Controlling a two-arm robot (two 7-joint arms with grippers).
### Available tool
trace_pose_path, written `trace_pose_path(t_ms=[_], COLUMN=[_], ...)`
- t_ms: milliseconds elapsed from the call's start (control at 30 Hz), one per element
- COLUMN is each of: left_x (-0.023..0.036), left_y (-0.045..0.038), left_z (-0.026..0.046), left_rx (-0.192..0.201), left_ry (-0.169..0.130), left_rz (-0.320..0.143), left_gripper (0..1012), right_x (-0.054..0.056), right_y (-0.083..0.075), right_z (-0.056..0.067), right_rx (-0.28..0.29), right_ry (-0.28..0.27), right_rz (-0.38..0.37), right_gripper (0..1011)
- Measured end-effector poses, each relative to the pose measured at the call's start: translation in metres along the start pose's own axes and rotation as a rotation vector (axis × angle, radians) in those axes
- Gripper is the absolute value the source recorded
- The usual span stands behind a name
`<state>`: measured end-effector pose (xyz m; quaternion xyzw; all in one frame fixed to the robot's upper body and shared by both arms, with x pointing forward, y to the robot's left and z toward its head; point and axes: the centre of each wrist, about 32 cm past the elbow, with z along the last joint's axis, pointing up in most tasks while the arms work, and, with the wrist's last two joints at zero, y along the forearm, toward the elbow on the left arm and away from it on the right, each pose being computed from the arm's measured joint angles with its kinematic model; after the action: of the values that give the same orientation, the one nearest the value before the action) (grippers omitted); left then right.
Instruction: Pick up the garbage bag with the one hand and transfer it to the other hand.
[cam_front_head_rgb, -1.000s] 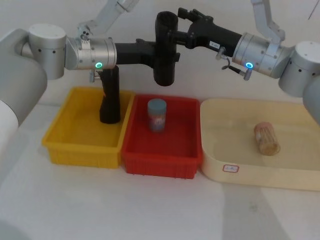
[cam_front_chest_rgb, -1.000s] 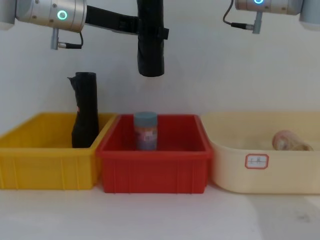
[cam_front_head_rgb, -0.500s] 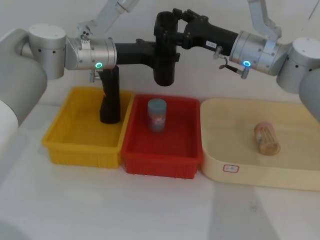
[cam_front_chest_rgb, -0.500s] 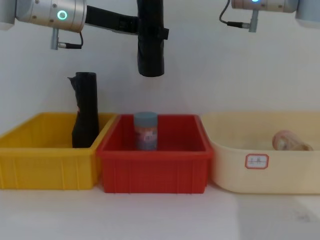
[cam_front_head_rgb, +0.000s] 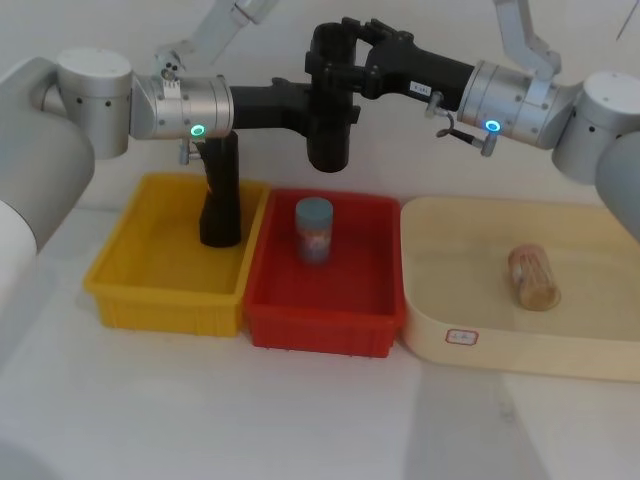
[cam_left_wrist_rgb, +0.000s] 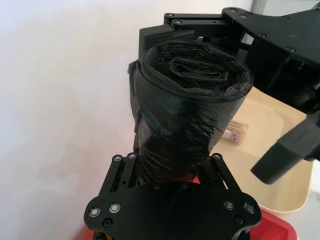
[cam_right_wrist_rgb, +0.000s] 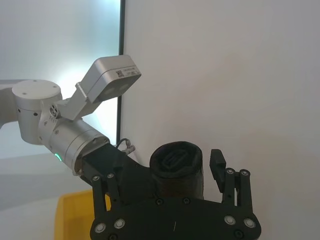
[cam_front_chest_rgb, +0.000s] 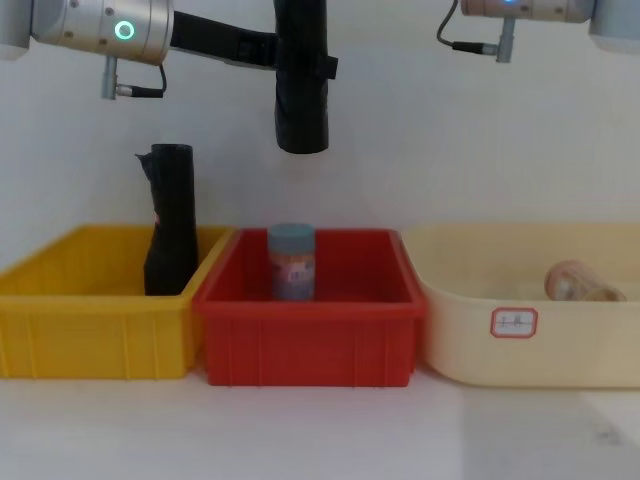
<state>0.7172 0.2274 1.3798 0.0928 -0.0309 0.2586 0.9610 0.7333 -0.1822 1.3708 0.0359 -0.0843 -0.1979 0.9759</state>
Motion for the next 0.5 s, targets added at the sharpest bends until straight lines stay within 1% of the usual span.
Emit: trace_pose_path(t_ms=[500], left_x=[0.0], left_y=[0.0], left_z=[0.0], left_rx=[0.0], left_ry=[0.0], left_rz=[0.0], left_gripper=[471], right_x=[0.0002], right_y=[0.0002], right_z=[0.0007], right_rx=[-0.002], right_ry=[-0.001], right_rz=[0.004], right_gripper=[1000])
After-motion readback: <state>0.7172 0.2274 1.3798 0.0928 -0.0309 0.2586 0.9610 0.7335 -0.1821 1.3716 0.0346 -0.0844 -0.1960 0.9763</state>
